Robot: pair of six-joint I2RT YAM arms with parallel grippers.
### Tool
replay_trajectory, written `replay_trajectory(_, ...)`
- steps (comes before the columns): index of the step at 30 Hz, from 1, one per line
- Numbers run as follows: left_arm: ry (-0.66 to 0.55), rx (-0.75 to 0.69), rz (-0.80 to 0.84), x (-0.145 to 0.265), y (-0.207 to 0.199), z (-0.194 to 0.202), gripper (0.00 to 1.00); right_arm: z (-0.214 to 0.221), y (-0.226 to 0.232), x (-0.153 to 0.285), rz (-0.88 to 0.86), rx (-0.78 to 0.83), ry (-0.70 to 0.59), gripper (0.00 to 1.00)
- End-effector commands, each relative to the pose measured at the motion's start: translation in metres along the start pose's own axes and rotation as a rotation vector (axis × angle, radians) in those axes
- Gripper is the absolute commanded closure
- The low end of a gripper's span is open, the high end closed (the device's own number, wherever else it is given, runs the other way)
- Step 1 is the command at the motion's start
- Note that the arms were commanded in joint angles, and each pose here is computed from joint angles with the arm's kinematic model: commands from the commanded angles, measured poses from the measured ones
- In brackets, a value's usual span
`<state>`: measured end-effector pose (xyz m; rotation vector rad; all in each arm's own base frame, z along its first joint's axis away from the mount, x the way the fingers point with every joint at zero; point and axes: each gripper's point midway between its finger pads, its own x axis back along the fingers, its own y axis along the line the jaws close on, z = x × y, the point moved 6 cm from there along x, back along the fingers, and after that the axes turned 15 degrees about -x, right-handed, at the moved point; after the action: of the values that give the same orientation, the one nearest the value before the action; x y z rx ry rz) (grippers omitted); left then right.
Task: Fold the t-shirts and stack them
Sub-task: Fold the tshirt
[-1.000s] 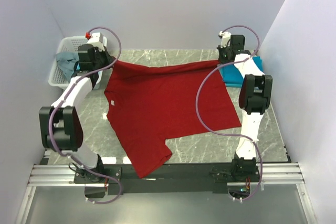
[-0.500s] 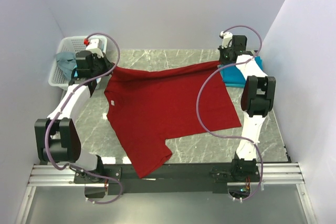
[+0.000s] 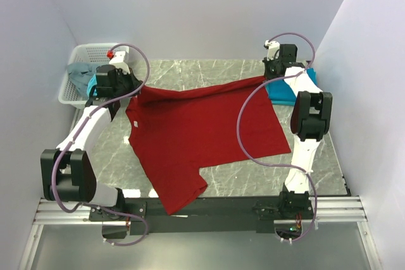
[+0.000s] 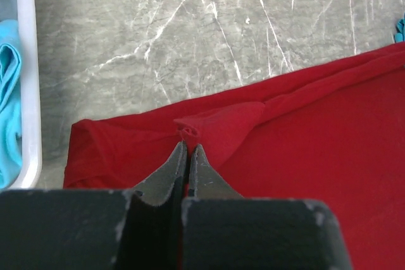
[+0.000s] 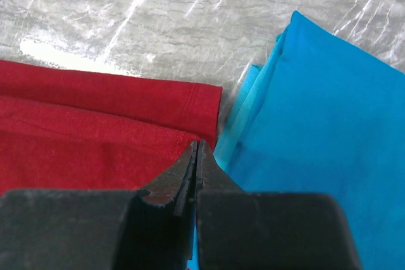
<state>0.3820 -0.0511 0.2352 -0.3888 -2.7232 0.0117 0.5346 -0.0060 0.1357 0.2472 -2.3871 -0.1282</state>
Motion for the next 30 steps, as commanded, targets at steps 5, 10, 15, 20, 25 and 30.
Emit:
replay_trajectory(5,-0.023,-0.019,0.004,0.016,-0.009,-0.004,1.00,-0.023,-0.004,0.016,0.024,0.019,-0.062,1.00)
replay_trajectory(10,-0.007,-0.022,-0.021,0.017,-0.006,-0.003,1.00,-0.017,-0.004,0.018,0.019,0.034,-0.059,1.00)
replay_trajectory(15,0.002,-0.019,-0.012,0.017,-0.008,0.000,1.00,-0.013,-0.005,0.021,0.024,0.047,-0.052,1.00)
replay_trajectory(20,0.014,-0.018,-0.013,0.018,-0.008,0.003,1.00,-0.013,-0.004,0.025,0.026,0.054,-0.062,0.91)
replay_trajectory(25,0.029,-0.016,0.001,0.020,-0.010,0.009,1.00,-0.012,-0.006,0.033,0.041,0.055,-0.083,0.85)
replay_trajectory(30,0.034,-0.017,0.021,0.023,-0.014,0.012,1.00,-0.009,-0.007,0.038,0.049,0.050,-0.082,0.77)
